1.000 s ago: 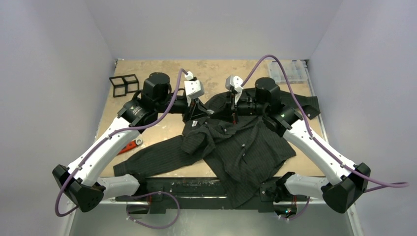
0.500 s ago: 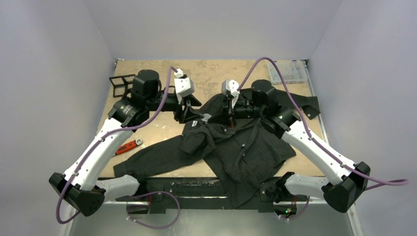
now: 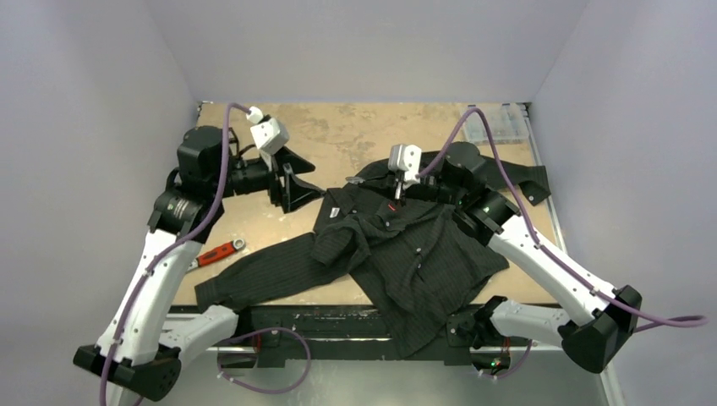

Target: Remove the brooch from the garment

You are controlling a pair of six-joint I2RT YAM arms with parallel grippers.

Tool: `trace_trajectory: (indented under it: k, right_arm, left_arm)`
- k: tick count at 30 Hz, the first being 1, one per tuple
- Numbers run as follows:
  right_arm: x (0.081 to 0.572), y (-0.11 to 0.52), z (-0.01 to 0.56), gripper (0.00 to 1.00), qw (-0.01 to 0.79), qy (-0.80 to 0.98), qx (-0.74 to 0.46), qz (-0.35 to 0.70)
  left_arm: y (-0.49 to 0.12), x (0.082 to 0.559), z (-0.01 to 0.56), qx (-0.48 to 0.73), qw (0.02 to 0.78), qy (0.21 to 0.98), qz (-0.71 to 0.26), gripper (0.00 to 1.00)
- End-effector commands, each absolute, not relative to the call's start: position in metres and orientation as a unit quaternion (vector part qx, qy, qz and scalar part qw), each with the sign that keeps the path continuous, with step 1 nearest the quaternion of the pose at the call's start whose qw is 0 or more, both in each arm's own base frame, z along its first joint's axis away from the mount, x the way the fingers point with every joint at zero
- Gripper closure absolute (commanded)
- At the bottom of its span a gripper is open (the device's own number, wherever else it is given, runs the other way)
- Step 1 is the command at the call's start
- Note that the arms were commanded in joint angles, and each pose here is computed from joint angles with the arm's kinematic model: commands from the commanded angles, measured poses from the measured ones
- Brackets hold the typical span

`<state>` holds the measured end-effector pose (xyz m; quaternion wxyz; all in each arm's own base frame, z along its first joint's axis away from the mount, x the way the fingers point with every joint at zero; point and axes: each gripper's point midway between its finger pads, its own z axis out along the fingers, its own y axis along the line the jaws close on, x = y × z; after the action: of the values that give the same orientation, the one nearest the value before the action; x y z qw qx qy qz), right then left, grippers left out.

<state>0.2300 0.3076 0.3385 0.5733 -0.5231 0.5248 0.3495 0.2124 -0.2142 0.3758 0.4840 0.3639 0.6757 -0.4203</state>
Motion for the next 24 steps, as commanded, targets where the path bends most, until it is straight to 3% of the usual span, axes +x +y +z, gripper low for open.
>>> trace_trajectory:
  k: [1,4,11,24]
  right_arm:
    - [0.235,0.307,0.388,1.00,0.695,0.385,-0.555,0.248]
    - [0.224,0.314,0.391,1.00,0.704,0.331,-0.584,0.233]
    - [0.197,0.329,0.391,1.00,0.712,0.250,-0.624,0.204]
    - [0.181,0.342,0.395,1.00,0.734,0.212,-0.623,0.168]
  left_arm:
    - [-0.193,0.195,0.410,0.450,0.625,0.561,-0.304,0.37]
    - [-0.191,0.188,0.405,0.535,0.647,0.501,-0.208,0.48]
    - [-0.213,0.166,0.400,0.641,0.670,0.360,-0.100,0.69]
    - [-0.229,0.159,0.396,0.674,0.662,0.316,-0.091,0.68]
